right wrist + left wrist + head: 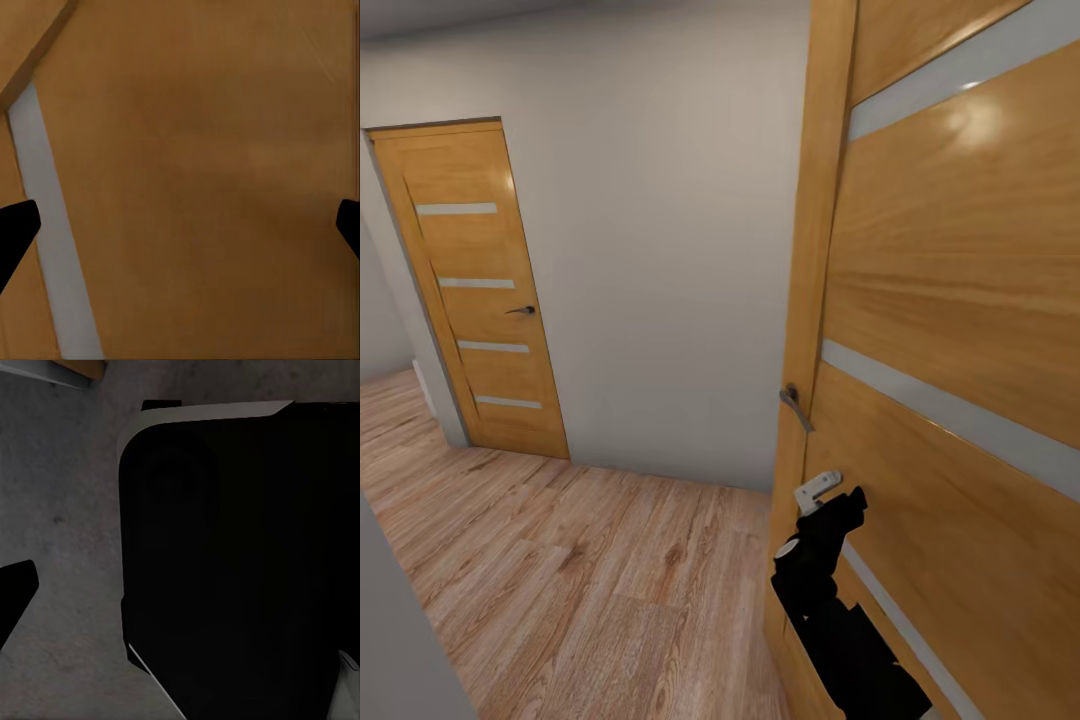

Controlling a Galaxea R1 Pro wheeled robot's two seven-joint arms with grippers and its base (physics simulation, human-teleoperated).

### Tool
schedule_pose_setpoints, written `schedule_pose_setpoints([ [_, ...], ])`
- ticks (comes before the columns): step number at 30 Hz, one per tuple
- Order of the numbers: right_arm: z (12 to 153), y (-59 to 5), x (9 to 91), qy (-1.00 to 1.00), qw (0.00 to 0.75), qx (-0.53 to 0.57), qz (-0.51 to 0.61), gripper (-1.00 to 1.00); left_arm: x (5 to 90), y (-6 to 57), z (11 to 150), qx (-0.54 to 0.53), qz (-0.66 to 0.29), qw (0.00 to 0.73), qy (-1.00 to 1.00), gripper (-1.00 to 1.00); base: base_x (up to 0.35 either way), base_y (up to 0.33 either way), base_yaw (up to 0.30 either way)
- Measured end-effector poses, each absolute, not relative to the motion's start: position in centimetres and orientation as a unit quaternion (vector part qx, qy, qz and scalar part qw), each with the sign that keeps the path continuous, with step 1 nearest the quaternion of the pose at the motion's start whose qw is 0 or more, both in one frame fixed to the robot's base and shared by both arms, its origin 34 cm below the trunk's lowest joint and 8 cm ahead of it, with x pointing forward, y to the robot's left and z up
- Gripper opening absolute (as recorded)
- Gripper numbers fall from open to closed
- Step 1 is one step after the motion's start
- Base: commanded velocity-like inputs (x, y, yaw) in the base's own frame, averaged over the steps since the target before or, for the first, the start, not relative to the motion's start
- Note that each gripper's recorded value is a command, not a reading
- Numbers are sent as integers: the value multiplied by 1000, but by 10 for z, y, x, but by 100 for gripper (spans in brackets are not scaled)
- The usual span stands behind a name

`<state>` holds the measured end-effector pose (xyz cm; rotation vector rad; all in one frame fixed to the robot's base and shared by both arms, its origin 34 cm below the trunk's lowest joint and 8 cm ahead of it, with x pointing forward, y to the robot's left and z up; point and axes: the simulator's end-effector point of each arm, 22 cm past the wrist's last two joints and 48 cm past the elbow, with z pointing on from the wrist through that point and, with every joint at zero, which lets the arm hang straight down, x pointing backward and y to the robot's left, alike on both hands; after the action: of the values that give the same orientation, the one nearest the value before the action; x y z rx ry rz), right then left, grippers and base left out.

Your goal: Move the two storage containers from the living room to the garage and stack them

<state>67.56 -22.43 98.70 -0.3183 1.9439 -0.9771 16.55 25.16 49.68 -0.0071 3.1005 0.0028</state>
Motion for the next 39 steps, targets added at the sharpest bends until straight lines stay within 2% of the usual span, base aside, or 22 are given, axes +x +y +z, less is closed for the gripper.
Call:
schedule_pose_setpoints([
  [20,989,-240,675,788,446,-115,-408,100,165,252,497,-2,1,21,1000,100,3,0,0],
  [29,982,-294,667,805,414,-55,-421,100,165,251,497,-2,1,21,1000,100,189,0,0],
  [39,981,-296,667,807,412,-52,-419,100,165,251,497,-1,1,21,1000,100,34,0,0],
])
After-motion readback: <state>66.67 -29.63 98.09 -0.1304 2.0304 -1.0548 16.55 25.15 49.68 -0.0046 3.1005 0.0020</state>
